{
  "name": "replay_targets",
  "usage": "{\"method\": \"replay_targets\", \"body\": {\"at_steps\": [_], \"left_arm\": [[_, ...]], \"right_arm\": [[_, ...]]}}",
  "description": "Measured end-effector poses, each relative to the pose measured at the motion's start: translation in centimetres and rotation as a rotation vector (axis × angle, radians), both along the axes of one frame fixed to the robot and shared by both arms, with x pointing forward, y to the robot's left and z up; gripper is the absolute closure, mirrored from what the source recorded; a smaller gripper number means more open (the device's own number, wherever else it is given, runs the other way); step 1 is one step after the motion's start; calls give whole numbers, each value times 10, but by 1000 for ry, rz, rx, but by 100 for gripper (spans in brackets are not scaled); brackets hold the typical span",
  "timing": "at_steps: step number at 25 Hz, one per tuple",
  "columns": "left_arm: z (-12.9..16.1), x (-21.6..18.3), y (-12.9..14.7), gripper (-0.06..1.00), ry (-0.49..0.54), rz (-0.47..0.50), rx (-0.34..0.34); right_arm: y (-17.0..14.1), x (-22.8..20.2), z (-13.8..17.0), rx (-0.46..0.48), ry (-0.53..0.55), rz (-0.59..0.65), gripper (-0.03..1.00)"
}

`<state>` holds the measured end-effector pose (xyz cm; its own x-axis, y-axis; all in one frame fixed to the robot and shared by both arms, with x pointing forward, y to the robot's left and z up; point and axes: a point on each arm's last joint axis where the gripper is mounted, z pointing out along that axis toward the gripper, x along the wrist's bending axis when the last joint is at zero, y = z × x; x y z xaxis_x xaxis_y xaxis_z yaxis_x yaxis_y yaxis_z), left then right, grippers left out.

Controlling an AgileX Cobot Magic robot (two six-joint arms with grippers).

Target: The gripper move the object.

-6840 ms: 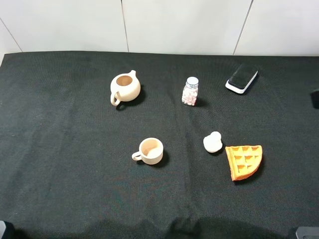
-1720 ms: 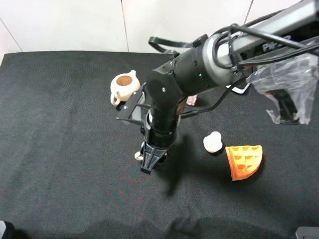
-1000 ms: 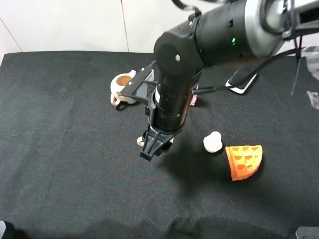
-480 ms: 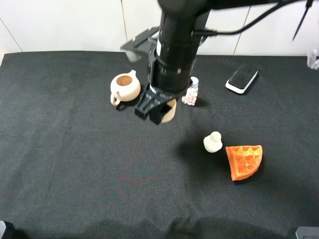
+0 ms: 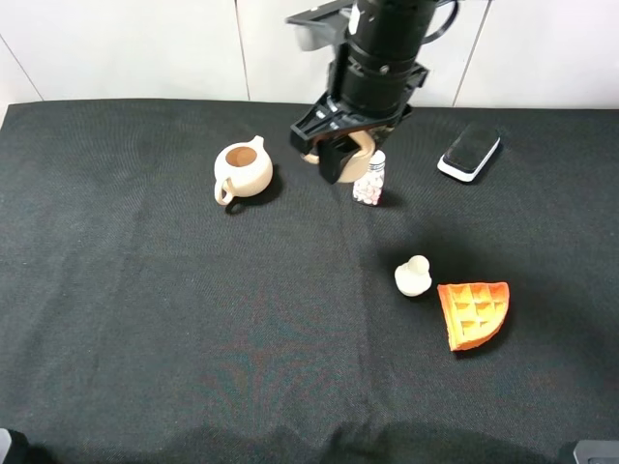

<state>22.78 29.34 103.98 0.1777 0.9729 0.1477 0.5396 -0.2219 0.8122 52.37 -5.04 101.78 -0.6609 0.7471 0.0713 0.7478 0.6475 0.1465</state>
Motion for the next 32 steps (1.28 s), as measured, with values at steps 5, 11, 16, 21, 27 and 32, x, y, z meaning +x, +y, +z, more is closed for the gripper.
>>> {"method": "replay_targets", "body": {"at_steps": [5, 11, 16, 21, 27, 32], "left_arm": [[0, 0, 0, -5, 0, 0, 0], [0, 0, 0, -5, 0, 0, 0], [0, 0, 0, -5, 0, 0, 0], [0, 0, 0, -5, 0, 0, 0], [0, 0, 0, -5, 0, 0, 0], [0, 0, 0, -5, 0, 0, 0]], "right_arm": [[-24, 17, 0, -10, 17, -92, 56], [-53, 36, 0, -15, 28, -192, 56], [-77, 49, 0, -13, 31, -284, 56], [-105, 63, 0, -10, 32, -374, 56], [-139, 76, 0, -2, 20, -471, 56], [-169, 86, 0, 8, -1, -554, 56]]}}
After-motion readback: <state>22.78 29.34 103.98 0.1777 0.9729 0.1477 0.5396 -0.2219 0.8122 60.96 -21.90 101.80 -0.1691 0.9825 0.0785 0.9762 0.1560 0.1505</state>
